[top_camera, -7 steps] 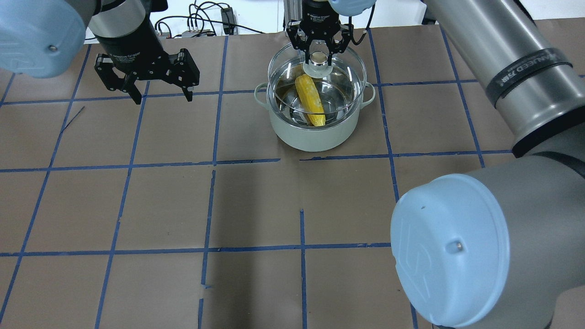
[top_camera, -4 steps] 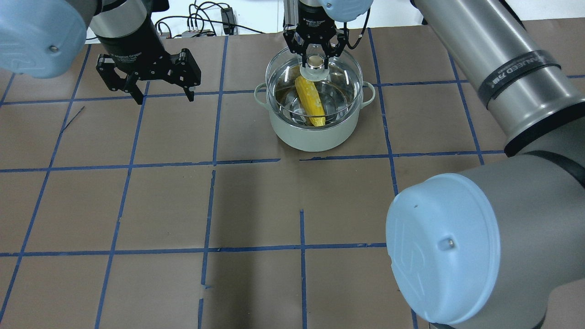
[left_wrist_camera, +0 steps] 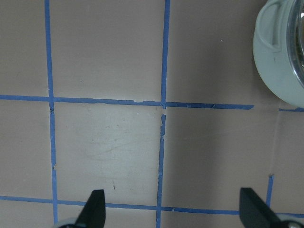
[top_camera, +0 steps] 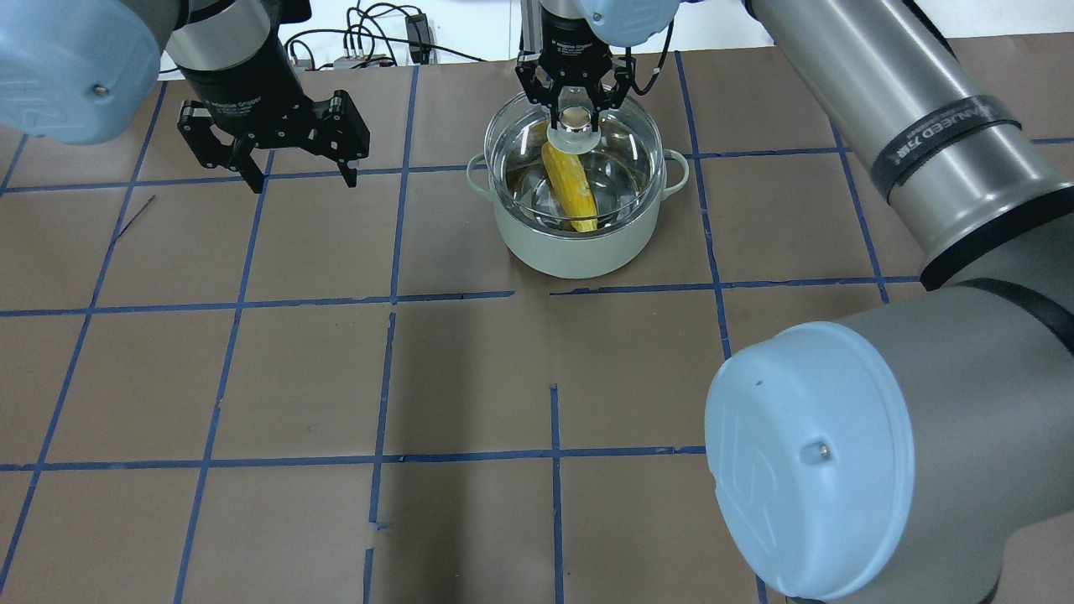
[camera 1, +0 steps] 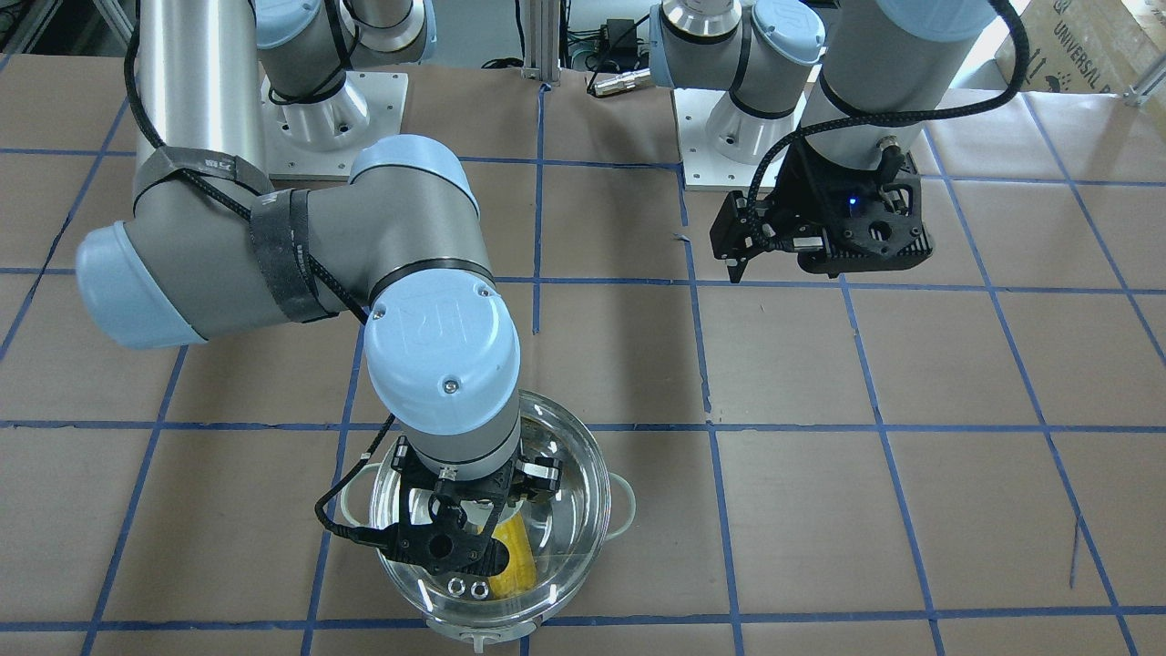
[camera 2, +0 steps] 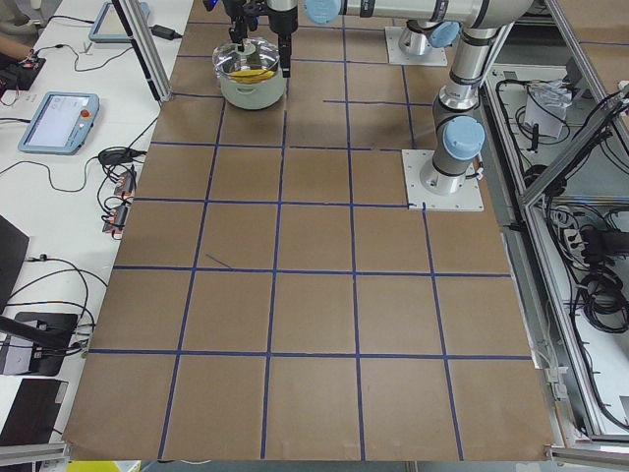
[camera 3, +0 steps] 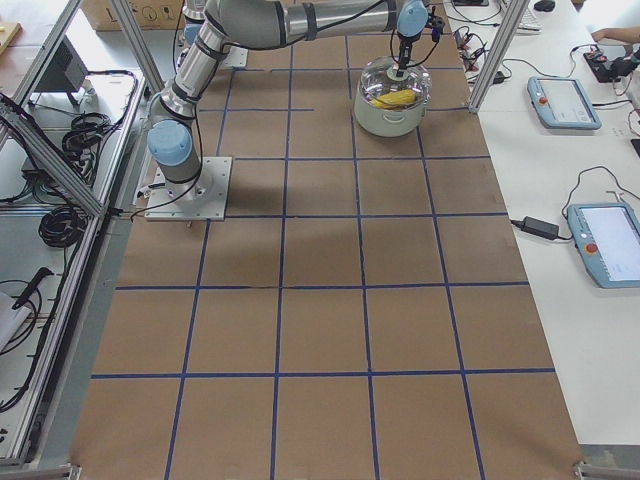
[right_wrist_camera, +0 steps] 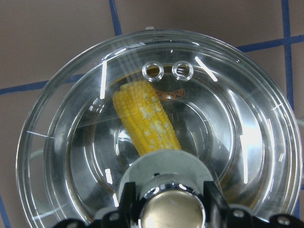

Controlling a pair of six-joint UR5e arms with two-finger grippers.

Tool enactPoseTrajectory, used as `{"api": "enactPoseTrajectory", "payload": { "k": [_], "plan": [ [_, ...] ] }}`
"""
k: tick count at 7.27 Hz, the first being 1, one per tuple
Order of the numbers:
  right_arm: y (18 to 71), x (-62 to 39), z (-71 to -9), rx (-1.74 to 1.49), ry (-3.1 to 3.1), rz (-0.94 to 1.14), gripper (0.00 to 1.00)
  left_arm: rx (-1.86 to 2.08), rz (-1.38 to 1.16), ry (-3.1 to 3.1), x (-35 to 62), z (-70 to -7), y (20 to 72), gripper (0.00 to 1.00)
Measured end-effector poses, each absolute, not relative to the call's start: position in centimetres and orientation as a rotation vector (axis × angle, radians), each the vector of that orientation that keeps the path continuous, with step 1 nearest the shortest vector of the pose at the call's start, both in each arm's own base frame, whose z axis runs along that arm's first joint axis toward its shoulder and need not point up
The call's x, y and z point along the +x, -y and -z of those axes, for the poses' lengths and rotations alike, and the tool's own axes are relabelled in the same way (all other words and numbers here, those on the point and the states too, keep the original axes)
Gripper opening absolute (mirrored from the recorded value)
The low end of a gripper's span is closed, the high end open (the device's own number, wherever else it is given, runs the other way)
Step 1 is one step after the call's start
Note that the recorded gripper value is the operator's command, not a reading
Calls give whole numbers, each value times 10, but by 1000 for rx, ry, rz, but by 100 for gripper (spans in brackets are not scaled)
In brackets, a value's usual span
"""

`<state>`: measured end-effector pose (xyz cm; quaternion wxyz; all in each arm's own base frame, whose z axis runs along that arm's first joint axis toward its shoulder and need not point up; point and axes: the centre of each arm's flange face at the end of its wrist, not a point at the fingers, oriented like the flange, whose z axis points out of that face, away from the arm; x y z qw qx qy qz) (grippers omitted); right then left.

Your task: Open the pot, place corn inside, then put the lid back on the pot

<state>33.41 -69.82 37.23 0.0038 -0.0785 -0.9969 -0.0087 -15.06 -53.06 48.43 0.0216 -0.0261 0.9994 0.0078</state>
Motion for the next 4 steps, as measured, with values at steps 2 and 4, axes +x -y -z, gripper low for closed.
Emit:
{"api": "enactPoseTrajectory", "payload": {
  "k": [2,4],
  "plan": [
    [698,334,-370,-242,3122,33,8,-83,-26,-3097,-150,-483,531,100],
    [698,334,-369,-240,3121,36,8,-84,-24,-3097,-149,-483,531,100]
  ]
}}
